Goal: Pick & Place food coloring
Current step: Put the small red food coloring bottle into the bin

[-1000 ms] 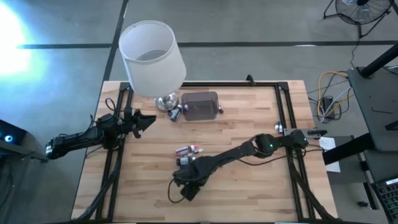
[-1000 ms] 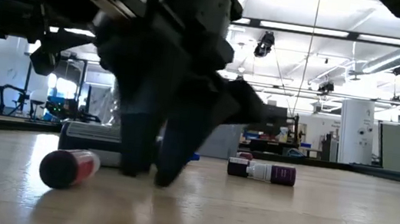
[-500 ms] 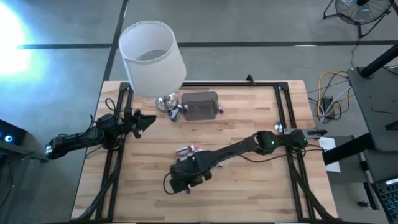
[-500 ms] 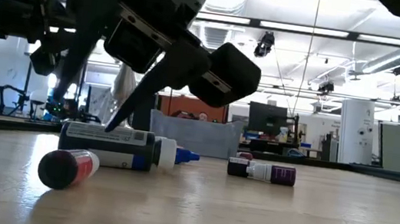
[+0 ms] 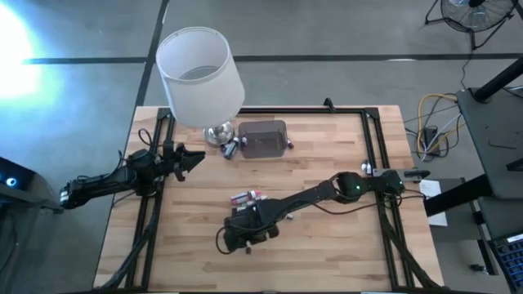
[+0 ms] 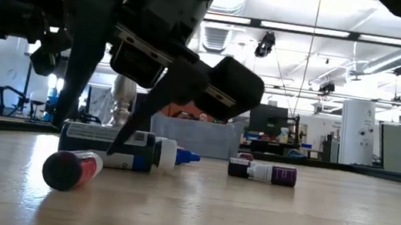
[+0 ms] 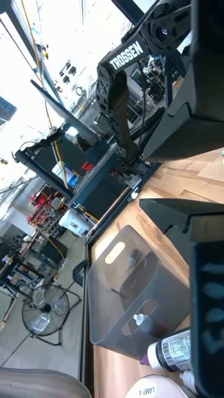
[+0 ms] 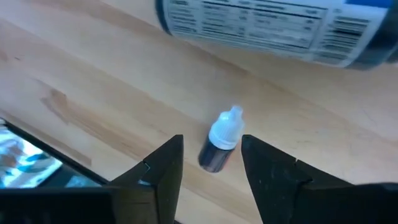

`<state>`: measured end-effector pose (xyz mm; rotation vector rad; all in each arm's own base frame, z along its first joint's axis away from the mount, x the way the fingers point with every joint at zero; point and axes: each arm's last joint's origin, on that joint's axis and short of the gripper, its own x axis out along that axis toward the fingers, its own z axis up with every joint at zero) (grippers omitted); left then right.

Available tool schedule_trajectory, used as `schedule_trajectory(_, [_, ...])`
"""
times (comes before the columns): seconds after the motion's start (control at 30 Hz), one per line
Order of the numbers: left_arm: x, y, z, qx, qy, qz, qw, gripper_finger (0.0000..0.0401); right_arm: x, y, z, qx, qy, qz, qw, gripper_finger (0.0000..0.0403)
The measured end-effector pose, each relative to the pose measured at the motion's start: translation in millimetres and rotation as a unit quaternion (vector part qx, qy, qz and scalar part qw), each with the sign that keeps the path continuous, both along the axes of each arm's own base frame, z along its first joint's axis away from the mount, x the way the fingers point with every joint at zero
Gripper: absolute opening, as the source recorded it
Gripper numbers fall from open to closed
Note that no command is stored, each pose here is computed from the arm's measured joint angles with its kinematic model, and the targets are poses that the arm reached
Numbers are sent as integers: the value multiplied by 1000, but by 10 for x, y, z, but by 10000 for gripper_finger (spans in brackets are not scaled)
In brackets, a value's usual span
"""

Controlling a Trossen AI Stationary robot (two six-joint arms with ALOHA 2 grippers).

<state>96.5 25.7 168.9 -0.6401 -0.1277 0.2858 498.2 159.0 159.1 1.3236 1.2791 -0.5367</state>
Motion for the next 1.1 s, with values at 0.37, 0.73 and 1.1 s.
schedule_trajectory(0.37, [0, 0, 1, 0, 0, 0, 1000, 85, 28, 2, 0, 26, 9, -61, 998, 136])
schedule_trajectory(0.73, [0, 0, 0, 0, 0, 0, 1000, 85, 16, 28, -95, 17, 26, -84, 996, 136])
schedule_trajectory(1.1, [0, 0, 1, 0, 0, 0, 1000, 85, -73, 0, -170, -39, 41, 27, 998, 136])
